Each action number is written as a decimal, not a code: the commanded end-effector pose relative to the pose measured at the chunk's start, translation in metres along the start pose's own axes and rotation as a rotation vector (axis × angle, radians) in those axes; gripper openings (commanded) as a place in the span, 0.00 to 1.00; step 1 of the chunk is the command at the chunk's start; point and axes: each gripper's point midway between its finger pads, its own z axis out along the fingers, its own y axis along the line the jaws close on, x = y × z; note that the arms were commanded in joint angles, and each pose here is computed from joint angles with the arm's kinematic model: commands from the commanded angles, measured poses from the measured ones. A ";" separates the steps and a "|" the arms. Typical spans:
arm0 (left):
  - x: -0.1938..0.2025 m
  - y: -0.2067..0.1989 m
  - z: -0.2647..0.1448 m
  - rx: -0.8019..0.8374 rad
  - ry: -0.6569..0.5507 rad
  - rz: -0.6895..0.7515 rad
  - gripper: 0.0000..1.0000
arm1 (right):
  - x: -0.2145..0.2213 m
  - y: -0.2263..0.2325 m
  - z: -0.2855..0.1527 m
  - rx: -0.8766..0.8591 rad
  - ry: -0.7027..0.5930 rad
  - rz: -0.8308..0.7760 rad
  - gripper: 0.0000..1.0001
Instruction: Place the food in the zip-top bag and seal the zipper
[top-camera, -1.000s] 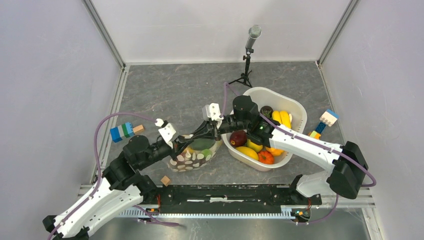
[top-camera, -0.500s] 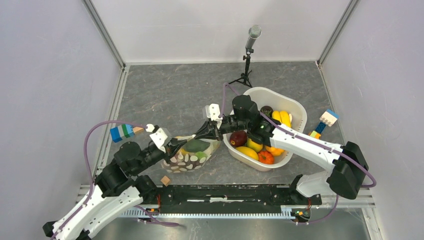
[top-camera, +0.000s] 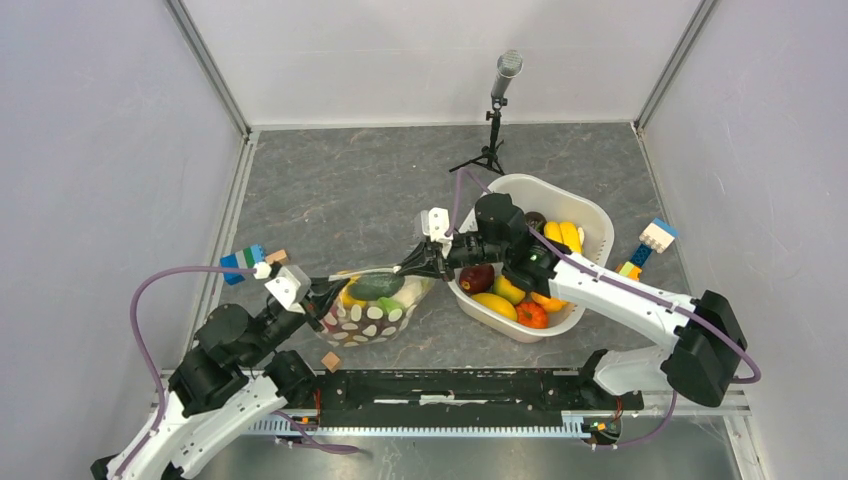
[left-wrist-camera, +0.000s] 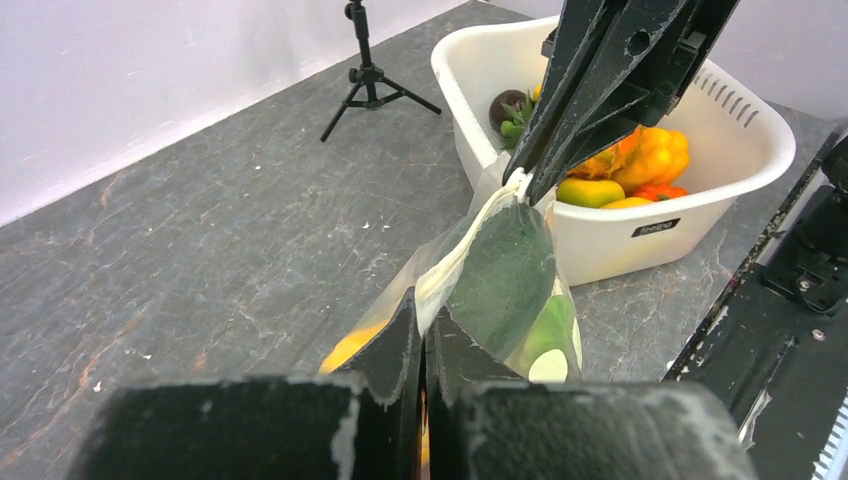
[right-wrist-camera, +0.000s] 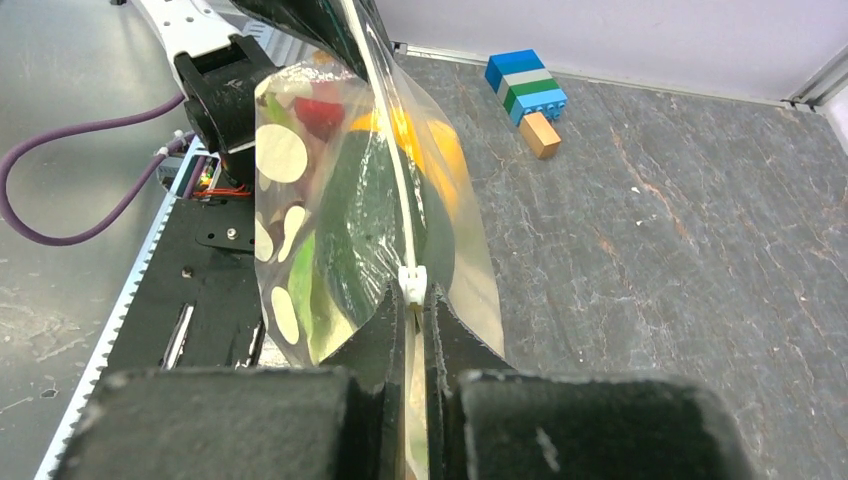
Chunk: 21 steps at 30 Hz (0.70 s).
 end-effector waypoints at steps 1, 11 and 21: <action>-0.051 0.027 -0.021 -0.135 -0.154 0.037 0.02 | 0.009 -0.016 -0.018 0.093 0.036 0.004 0.00; -0.051 0.039 -0.031 -0.197 -0.165 0.039 0.02 | 0.022 -0.027 -0.033 0.160 0.070 0.017 0.00; -0.048 0.043 -0.031 -0.221 -0.145 0.047 0.02 | 0.043 -0.035 -0.054 0.230 0.140 0.031 0.00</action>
